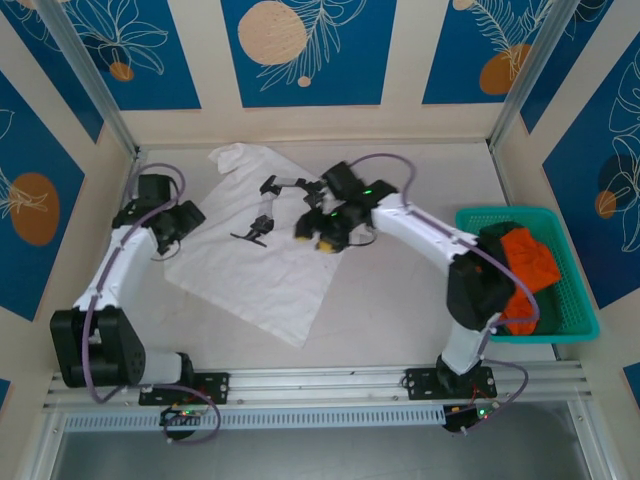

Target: Fold and stack the t-shirts

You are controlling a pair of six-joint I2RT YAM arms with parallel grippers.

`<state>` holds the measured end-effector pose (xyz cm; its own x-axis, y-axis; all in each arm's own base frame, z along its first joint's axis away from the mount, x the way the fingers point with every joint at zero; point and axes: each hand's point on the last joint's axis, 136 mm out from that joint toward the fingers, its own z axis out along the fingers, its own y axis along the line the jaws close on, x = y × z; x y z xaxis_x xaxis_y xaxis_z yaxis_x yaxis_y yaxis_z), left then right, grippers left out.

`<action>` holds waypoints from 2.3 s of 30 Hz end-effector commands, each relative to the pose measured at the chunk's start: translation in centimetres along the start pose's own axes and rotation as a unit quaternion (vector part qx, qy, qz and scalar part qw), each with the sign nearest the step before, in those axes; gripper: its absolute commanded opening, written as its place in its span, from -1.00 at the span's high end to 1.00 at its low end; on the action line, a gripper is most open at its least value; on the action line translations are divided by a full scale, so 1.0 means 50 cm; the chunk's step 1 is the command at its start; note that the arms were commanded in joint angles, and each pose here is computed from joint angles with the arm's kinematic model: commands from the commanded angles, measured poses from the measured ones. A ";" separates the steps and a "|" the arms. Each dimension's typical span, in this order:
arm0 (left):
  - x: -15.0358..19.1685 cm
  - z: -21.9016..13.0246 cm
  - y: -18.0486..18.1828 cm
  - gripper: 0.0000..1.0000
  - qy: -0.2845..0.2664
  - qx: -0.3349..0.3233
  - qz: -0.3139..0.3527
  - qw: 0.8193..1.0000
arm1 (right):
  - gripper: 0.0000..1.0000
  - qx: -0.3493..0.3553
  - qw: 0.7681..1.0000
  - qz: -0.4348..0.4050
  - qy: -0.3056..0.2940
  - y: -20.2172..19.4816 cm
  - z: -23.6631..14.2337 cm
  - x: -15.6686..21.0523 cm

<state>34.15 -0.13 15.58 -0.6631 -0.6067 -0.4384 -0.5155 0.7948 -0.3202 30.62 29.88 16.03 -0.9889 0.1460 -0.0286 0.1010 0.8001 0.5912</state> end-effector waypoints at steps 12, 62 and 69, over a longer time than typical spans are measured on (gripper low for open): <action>0.521 -0.015 -0.139 -0.46 0.300 0.075 0.219 0.925 | -0.18 0.190 0.980 0.039 -0.036 -0.230 0.031 -0.114; 0.092 0.159 0.104 0.16 0.138 -0.191 0.121 0.964 | 0.69 0.244 0.966 0.080 0.022 -0.440 -0.099 0.220; 0.084 0.083 0.044 -0.42 0.138 -0.104 0.104 0.979 | -0.15 0.247 0.963 0.079 -0.066 -0.423 -0.161 0.169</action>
<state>33.47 0.10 6.88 -0.8674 -0.4446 -0.2237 -0.4596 0.8879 0.0175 18.47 10.69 8.18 -0.9581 0.2850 -0.0301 0.2767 0.9473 0.1617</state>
